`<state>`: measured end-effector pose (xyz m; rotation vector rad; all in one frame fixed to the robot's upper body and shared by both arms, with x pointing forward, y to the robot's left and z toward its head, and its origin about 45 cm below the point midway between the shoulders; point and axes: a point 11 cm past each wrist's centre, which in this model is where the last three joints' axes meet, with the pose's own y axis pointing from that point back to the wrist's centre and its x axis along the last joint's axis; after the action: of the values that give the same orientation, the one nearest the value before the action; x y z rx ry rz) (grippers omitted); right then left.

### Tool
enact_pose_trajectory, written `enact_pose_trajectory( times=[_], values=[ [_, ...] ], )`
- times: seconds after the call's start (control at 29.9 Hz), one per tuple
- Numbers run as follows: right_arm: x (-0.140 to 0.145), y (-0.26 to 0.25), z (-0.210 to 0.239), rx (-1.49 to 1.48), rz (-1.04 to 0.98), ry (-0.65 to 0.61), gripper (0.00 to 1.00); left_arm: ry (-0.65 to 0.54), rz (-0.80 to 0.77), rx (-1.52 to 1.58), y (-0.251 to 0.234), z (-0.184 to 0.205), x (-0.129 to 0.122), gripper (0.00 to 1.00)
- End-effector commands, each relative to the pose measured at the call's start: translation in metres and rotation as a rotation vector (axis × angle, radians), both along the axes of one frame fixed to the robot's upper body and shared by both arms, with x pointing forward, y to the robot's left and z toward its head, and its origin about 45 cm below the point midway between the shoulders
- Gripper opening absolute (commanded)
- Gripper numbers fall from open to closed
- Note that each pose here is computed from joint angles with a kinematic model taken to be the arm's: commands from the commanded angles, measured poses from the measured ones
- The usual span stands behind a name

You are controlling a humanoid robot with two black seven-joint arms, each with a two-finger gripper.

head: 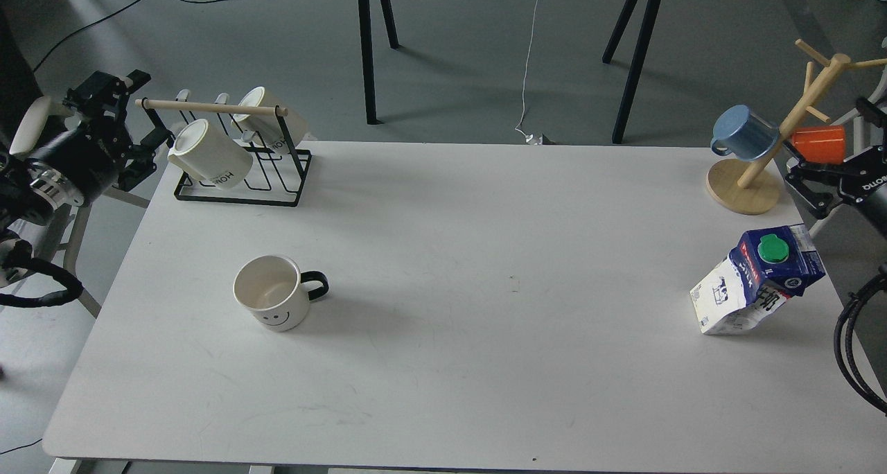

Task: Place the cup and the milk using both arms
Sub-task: 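Move the left gripper toward the white mug with black handle, then hook the left gripper into the white mug's rim and grasp it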

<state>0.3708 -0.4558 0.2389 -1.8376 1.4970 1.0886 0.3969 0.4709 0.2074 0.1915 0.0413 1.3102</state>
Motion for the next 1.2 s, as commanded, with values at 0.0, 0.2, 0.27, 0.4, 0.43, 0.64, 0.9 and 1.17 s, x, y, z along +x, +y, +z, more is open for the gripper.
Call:
enact_pose_trajectory(
  times=[0.0,0.2,0.27,0.4,0.43,0.64,0.9,1.17],
  values=[
    [0.001,0.000,0.003,0.006,-0.001,-0.009,0.94,0.018,-0.023,0.038,-0.001,-0.003,-0.001,1.00],
    [0.001,-0.001,0.004,0.008,-0.005,-0.014,0.94,-0.004,-0.216,0.447,-0.005,0.050,0.025,1.00],
    [0.000,-0.001,0.003,0.008,-0.007,-0.012,0.94,0.027,-0.317,0.642,-0.009,0.054,0.027,1.00],
    [-0.002,-0.003,-0.001,0.007,-0.010,-0.002,0.94,0.048,-0.552,0.961,-0.033,0.056,0.020,1.00],
    [-0.002,-0.003,-0.002,0.004,-0.010,0.002,0.94,0.045,-0.591,1.011,-0.035,0.059,0.015,1.00],
    [-0.007,-0.004,-0.009,0.005,-0.014,0.020,0.94,0.105,-0.862,1.221,-0.060,0.022,-0.016,1.00],
    [-0.007,-0.005,-0.010,0.005,-0.015,0.022,0.94,0.076,-0.966,1.300,-0.076,-0.037,-0.039,0.99],
    [-0.007,0.001,-0.013,0.017,-0.009,0.025,0.94,0.098,-0.984,1.255,-0.088,-0.062,-0.045,0.99]
  ],
)
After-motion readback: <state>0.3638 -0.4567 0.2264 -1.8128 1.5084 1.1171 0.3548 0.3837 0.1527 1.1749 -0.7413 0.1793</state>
